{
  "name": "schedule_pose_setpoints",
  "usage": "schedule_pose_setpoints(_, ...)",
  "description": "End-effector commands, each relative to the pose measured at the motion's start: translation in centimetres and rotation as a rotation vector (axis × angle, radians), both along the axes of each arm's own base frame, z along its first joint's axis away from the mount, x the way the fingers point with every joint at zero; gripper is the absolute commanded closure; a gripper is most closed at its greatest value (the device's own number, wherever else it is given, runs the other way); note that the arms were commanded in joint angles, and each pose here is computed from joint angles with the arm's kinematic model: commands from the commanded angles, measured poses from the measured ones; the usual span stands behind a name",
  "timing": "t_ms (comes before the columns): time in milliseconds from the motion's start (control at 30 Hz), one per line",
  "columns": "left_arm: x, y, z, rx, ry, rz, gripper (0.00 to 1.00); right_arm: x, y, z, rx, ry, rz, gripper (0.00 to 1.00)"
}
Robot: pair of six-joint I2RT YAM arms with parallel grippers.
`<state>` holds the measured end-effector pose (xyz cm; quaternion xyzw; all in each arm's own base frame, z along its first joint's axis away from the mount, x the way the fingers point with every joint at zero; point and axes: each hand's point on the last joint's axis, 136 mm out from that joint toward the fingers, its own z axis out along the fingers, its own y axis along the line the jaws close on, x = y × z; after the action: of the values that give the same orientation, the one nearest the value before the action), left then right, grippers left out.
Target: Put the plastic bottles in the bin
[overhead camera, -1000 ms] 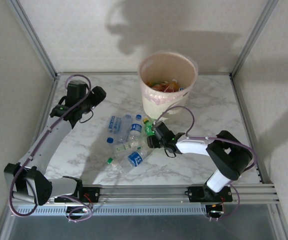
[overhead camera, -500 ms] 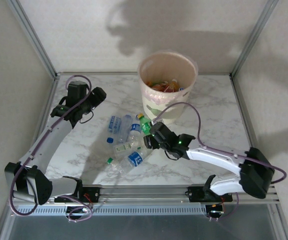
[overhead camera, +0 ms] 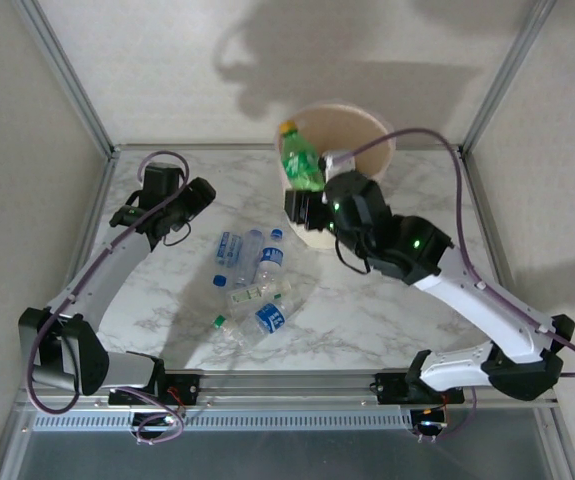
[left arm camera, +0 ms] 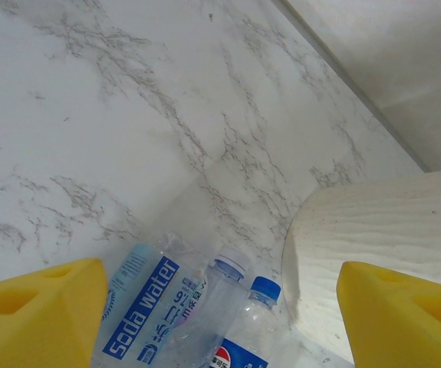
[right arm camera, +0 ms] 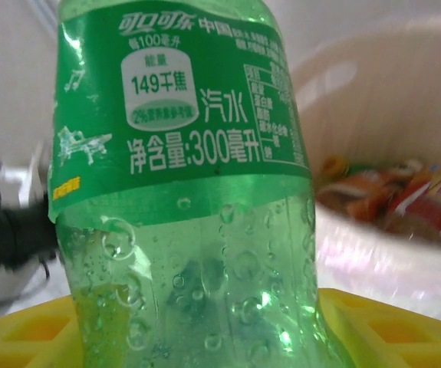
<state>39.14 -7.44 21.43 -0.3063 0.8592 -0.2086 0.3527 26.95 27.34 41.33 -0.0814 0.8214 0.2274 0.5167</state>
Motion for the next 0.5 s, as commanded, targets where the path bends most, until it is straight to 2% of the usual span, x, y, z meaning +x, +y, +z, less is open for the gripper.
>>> schedule_pose_setpoints(0, 0.0, 0.3, 0.1, -0.004, 0.0, 0.004, 0.22, 3.3, -2.3, 1.4, -0.047, -0.003, -0.116, 0.51)
schedule_pose_setpoints(167, -0.4, 0.6, -0.2, 0.008, 0.006, 0.01, 0.22, 7.8, -3.8, 3.5, 0.01, -0.006, -0.183, 0.5)
schedule_pose_setpoints(467, -1.5, 0.7, -1.1, 0.006, 0.026, 0.013, 0.22, 13.8, -5.6, 1.0, 0.051, 0.112, -0.235, 0.51)
